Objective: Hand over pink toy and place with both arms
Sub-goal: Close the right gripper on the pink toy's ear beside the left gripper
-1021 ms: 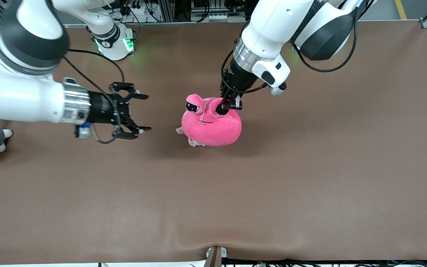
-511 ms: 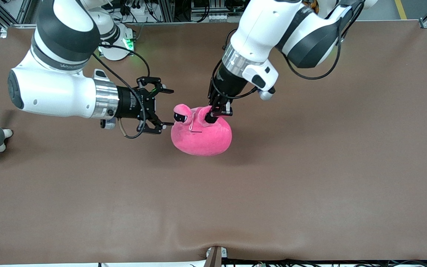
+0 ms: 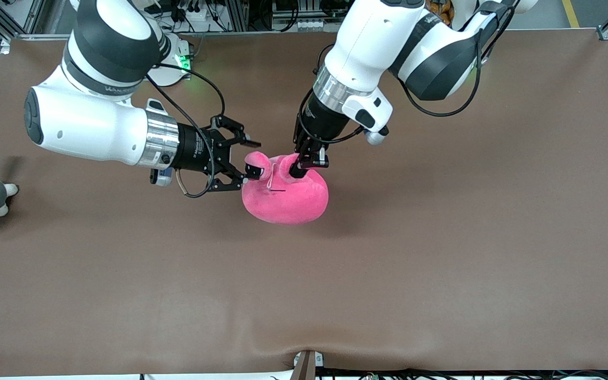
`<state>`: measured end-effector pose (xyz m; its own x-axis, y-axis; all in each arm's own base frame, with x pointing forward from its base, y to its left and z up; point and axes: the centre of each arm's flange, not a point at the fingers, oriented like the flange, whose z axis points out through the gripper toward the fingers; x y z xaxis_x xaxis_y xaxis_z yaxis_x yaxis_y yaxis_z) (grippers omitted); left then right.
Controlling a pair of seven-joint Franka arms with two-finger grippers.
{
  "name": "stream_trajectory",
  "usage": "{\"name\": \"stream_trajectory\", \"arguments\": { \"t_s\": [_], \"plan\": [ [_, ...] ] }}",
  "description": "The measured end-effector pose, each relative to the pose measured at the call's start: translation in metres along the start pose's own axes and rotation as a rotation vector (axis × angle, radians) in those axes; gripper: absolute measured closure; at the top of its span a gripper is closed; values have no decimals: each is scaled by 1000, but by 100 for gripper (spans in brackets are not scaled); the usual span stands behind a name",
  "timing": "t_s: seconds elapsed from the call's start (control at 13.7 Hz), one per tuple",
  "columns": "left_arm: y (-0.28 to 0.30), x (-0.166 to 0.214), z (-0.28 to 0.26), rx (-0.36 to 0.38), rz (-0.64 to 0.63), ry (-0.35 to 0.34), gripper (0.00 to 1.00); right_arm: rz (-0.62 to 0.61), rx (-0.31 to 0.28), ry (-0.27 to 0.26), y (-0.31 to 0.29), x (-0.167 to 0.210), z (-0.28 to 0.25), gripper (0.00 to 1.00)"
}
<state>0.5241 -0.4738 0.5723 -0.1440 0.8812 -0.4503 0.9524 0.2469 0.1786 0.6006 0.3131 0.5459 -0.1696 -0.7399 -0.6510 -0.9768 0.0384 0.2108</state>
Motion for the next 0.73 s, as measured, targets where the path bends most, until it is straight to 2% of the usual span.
{"name": "stream_trajectory", "arguments": {
  "t_s": [0.22, 0.29, 0.36, 0.73],
  "plan": [
    [1, 1, 0, -1, 0, 1, 89, -22, 6, 24, 4, -6, 13, 76],
    [1, 1, 0, -2, 0, 2, 89, -25, 11, 25, 4, -8, 14, 82],
    [1, 1, 0, -3, 0, 3, 89, -23, 16, 24, 3, -7, 13, 86],
    [1, 1, 0, -6, 3, 5, 89, -16, 29, 21, -1, -4, 8, 89]
  ]
}}
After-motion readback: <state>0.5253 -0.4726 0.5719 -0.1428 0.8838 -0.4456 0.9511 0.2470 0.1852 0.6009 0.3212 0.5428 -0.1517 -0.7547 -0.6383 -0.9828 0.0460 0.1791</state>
